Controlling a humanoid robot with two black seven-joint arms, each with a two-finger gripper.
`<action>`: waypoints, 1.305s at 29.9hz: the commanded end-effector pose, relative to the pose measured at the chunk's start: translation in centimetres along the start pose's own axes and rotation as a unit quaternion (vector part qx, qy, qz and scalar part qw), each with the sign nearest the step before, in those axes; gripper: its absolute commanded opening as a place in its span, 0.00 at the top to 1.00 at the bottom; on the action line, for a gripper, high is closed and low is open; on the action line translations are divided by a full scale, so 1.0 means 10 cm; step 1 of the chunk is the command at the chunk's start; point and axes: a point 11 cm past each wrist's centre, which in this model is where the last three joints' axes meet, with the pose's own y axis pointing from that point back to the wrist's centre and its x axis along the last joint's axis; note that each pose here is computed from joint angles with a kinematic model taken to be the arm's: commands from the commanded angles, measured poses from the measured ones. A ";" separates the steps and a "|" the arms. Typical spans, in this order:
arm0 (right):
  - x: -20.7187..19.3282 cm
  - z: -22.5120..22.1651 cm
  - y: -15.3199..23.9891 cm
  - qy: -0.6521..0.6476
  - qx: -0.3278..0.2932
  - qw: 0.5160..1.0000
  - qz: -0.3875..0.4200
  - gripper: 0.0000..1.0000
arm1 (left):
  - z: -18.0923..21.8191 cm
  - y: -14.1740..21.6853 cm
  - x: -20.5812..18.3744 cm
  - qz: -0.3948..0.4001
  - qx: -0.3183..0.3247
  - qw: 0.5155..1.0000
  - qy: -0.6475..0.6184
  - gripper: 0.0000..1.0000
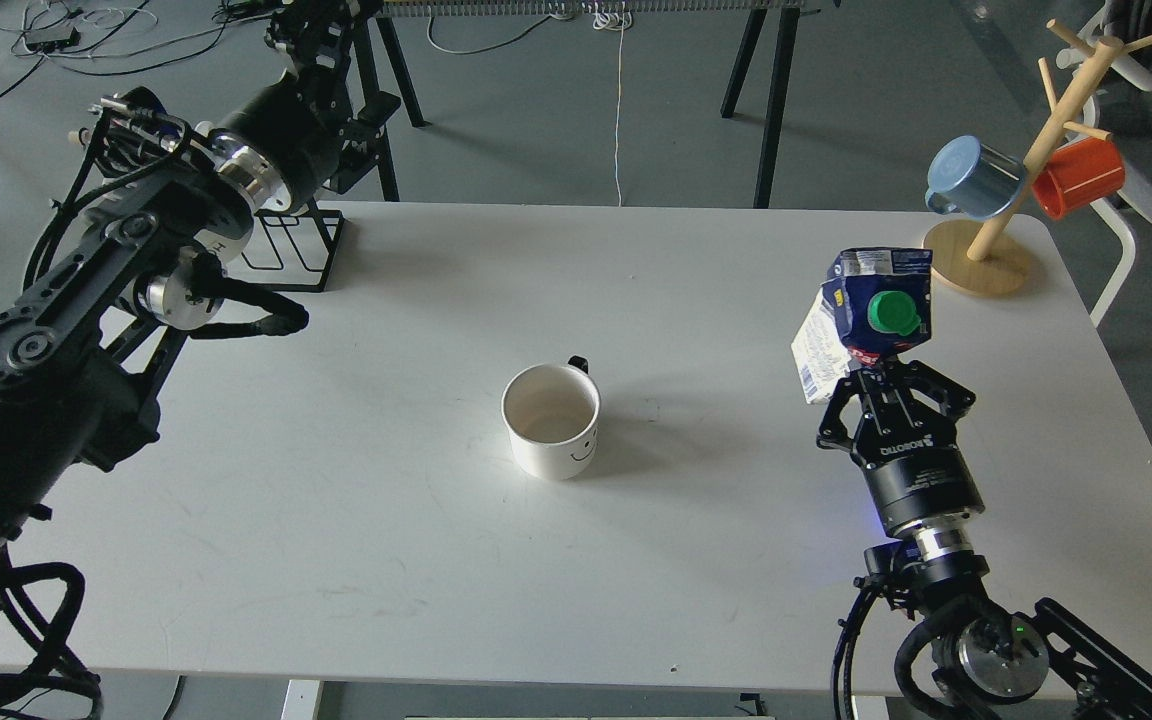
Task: Place cup and milk with both arms
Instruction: 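Lift the milk carton and carry it beside the white mug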
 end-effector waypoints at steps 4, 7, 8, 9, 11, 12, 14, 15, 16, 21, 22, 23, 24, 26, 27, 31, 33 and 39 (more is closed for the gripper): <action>-0.05 0.53 -0.01 -0.033 -0.041 0.999 -0.008 0.97 | -0.01 0.04 0.07 0.006 0.004 1.000 -0.004 0.01; -0.05 0.62 0.00 -0.023 -0.052 0.998 -0.012 0.97 | -0.01 0.04 0.07 0.007 0.004 1.000 -0.004 0.01; -0.06 0.67 -0.01 -0.023 -0.055 0.998 -0.015 0.97 | -0.01 0.04 0.07 0.006 0.004 1.000 -0.003 0.01; -0.07 0.73 -0.01 -0.023 -0.057 0.998 -0.016 0.97 | -0.01 0.03 0.06 0.006 0.003 1.000 -0.003 0.01; -0.08 0.80 -0.02 -0.024 -0.061 0.998 -0.019 0.97 | -0.02 0.03 0.07 0.008 0.005 1.000 -0.002 0.01; -0.06 0.84 -0.01 -0.025 -0.065 0.997 -0.017 0.97 | -0.03 0.02 0.07 0.009 0.005 1.000 -0.001 0.01; 0.00 0.89 0.03 -0.021 -0.073 0.997 -0.008 0.97 | -0.02 0.01 0.07 0.008 0.005 1.000 -0.001 0.01; 0.04 0.90 0.04 -0.018 -0.076 0.997 -0.002 0.97 | -0.02 0.01 0.07 0.008 0.005 1.000 -0.001 0.01; 0.06 0.90 0.05 -0.016 -0.077 0.997 0.002 0.97 | -0.02 0.01 0.07 0.008 0.005 1.000 -0.001 0.01; 0.18 0.90 0.10 -0.007 -0.081 0.997 0.018 0.97 | -0.01 0.01 0.07 0.008 0.004 1.000 -0.001 0.01; 0.20 0.89 0.10 -0.005 -0.082 0.996 0.022 0.97 | -0.01 0.01 0.07 0.008 0.004 1.000 -0.001 0.01; 0.23 0.89 0.11 -0.001 -0.083 0.996 0.025 0.97 | -0.02 0.01 0.07 0.008 0.005 1.000 -0.001 0.01; 0.27 0.91 0.12 0.002 -0.088 0.996 0.030 0.97 | -0.02 0.01 0.07 0.008 0.005 1.000 -0.001 0.01; 0.32 0.96 0.15 0.011 -0.101 0.994 0.036 0.97 | -0.01 0.01 0.07 0.008 0.004 1.000 -0.001 0.01; 0.34 0.97 0.16 0.013 -0.104 0.994 0.039 0.97 | -0.02 0.01 0.07 0.008 0.005 1.000 -0.001 0.01; 0.36 0.98 0.17 0.024 -0.112 0.993 0.038 0.97 | -0.01 0.02 0.07 0.008 0.005 1.000 -0.002 0.01; 0.35 0.99 0.15 0.031 -0.116 0.992 0.032 0.96 | -0.01 0.02 0.08 0.009 0.004 1.000 -0.002 0.01; 0.32 0.99 0.14 0.029 -0.116 0.992 0.028 0.94 | -0.02 0.02 0.07 0.008 0.005 1.000 -0.002 0.01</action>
